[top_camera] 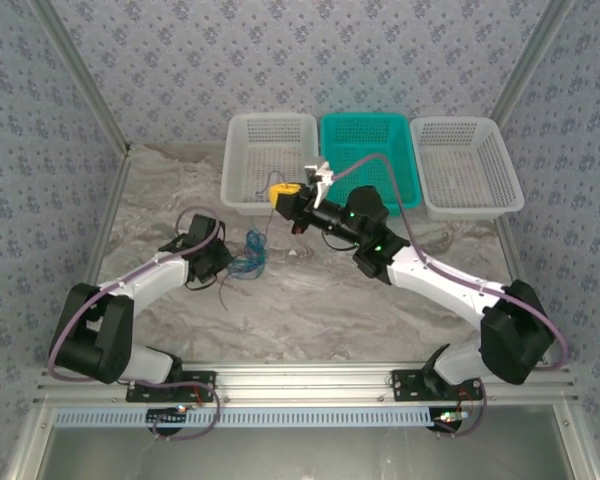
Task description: Untangle the cables
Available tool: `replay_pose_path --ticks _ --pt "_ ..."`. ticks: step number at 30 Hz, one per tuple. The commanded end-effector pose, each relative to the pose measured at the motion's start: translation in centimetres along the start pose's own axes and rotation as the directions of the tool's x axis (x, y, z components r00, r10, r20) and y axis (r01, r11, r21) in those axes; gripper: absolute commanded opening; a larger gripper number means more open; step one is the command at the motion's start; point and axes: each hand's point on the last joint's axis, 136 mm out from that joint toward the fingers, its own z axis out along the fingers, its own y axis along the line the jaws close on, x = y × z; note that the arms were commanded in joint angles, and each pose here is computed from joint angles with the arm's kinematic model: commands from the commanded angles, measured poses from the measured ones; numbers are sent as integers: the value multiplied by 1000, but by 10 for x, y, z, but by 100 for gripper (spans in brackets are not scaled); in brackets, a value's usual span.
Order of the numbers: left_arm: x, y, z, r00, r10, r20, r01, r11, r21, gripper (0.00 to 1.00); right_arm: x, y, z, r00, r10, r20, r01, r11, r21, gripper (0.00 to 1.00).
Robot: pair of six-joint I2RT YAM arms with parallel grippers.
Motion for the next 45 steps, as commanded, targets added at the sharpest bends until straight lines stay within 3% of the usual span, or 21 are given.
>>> replay_pose_path --ticks 1,10,16,19,27,36,38,40,43,45 --pt "-8 26 -7 998 -24 57 29 995 -97 0 -38 -3 -22 997 -6 77 3 999 36 0" --pt "-21 74 -20 988 -78 132 110 960 -257 0 -77 -48 -83 982 -54 180 -4 952 307 0" --pt "-34 102 -33 973 -125 192 180 935 -305 0 -104 -98 -159 938 -61 340 -145 824 548 0" --pt "-39 115 -38 963 -158 218 222 924 -311 0 -110 -118 -187 932 -41 361 -208 754 623 0" --pt "-45 142 -47 948 -195 250 273 903 -333 0 -138 -137 -228 898 -53 437 -290 676 677 0" --pt "-38 152 -39 945 -243 218 304 899 -317 0 -167 -160 -282 803 -52 594 -465 570 678 0" --pt "-38 152 -38 945 -248 213 307 900 -311 0 -165 -161 -278 806 -30 592 -467 584 664 0" --pt "-39 146 -34 951 -239 197 288 915 -281 0 -164 -156 -253 837 23 547 -423 662 618 0" --pt "-40 111 -24 971 -194 138 212 968 -134 1 -145 -129 -178 940 112 322 -269 825 498 0" --pt "-39 87 -25 983 -139 120 147 988 -55 15 -120 -105 -132 986 111 124 -152 899 410 0"
